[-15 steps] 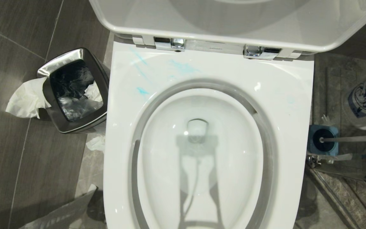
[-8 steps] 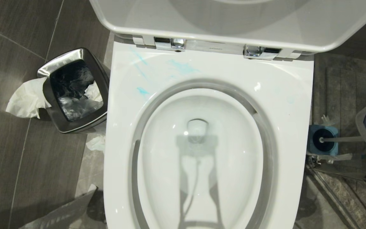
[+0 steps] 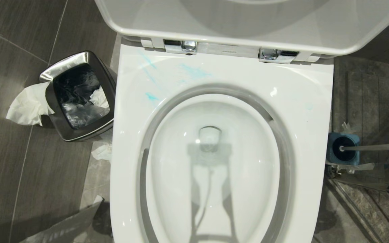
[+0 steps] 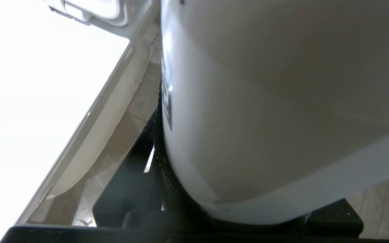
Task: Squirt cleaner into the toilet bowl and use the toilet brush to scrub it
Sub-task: Pour in the cleaning agent
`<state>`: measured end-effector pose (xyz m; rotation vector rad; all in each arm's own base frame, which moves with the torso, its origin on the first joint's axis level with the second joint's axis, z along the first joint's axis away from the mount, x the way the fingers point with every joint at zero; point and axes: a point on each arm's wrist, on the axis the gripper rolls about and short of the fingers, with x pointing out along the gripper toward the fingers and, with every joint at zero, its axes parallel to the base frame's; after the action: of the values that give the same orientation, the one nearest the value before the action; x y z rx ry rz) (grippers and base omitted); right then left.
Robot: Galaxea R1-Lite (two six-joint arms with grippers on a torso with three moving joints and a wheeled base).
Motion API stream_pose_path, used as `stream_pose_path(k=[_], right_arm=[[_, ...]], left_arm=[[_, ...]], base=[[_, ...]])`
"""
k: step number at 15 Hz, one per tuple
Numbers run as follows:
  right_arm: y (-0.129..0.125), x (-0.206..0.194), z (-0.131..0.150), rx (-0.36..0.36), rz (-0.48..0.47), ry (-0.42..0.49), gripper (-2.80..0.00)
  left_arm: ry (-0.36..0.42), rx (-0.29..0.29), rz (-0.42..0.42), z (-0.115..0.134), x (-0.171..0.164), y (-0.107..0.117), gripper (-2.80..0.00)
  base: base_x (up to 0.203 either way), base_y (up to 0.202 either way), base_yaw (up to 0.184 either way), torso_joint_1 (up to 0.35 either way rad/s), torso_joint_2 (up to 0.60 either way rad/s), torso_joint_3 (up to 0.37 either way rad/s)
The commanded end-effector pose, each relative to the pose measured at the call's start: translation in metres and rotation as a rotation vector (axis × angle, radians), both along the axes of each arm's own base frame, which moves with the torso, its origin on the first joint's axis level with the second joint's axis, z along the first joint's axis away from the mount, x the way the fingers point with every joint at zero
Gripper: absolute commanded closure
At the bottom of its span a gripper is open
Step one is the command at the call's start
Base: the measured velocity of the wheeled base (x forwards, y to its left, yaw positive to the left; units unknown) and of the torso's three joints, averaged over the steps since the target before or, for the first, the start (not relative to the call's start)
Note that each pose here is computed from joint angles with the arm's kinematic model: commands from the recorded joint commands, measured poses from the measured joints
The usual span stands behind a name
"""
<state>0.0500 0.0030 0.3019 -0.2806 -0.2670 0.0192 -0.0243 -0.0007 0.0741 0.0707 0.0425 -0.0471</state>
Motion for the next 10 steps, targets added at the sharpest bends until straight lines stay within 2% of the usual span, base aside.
stream_pose_path(k=[1,10], right_arm=[[0.0,-0.0005,0.0061,-0.001,0.0,-0.018,0.0],[-0.0006,-0.0039,0.0152,0.0,-0.018,-0.051,0.0]], left_arm=[[0.002,0.001,-0.001,0.0,0.0001,0.0,0.0],[0.002,0.001,-0.001,0.0,0.0001,0.0,0.0]], base=[[0.0,0.0,0.0,0.0,0.0,0.0],[0.0,0.0,0.0,0.0,0.0,0.0]])
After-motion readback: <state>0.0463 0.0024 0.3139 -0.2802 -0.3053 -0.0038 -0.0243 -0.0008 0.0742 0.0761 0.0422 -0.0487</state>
